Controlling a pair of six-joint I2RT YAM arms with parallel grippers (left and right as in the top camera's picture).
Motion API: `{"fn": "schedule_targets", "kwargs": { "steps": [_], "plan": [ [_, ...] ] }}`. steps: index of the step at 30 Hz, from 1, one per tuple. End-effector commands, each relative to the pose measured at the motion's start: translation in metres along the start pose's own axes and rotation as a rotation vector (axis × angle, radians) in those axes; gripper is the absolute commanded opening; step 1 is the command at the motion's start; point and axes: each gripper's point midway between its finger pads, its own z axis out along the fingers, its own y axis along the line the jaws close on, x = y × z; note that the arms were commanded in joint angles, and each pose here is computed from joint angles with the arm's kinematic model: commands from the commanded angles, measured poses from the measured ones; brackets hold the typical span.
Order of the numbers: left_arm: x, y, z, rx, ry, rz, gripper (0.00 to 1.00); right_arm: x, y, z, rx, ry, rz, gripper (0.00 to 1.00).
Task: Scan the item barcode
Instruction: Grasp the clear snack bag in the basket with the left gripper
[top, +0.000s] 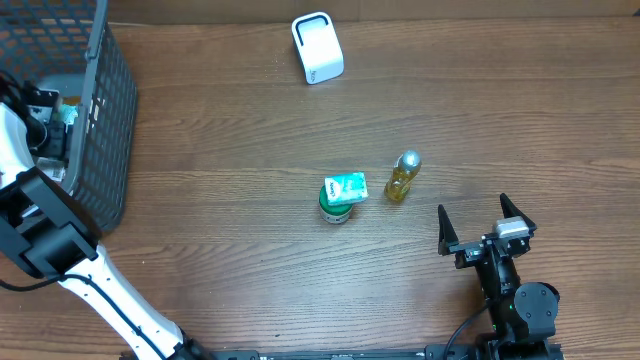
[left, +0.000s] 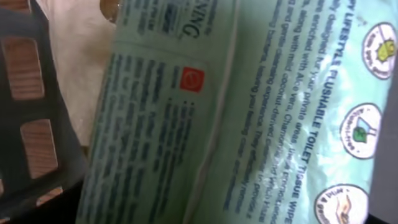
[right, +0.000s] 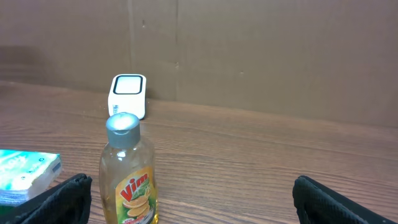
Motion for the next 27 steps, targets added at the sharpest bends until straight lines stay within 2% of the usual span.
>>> {"fn": "schedule_targets", "kwargs": {
  "steps": [1, 5, 11, 17, 23, 27],
  "plan": [
    [0.02, -0.011, 0.031, 0.045, 0.079, 0.012, 0.79, 0.003, -0.002, 0.0, 0.011, 0.0, -0.002, 1.0],
    [0.022, -0.012, 0.032, 0.051, 0.087, 0.011, 0.55, 0.003, -0.002, 0.0, 0.011, 0.0, -0.001, 1.0],
    [0.015, -0.008, 0.02, 0.039, 0.064, -0.022, 0.3, 0.003, -0.002, 0.0, 0.011, 0.0, -0.001, 1.0],
    [-0.008, 0.006, -0.022, -0.002, -0.035, -0.107, 0.22, 0.003, -0.002, 0.0, 0.011, 0.0, -0.001, 1.0],
    [-0.046, 0.018, -0.107, -0.008, -0.247, -0.194, 0.16, 0.003, -0.002, 0.0, 0.011, 0.0, -0.001, 1.0],
    [-0.056, 0.028, -0.168, -0.056, -0.361, -0.247, 0.16, 0.003, -0.002, 0.0, 0.011, 0.0, -0.002, 1.0]
  ]
}}
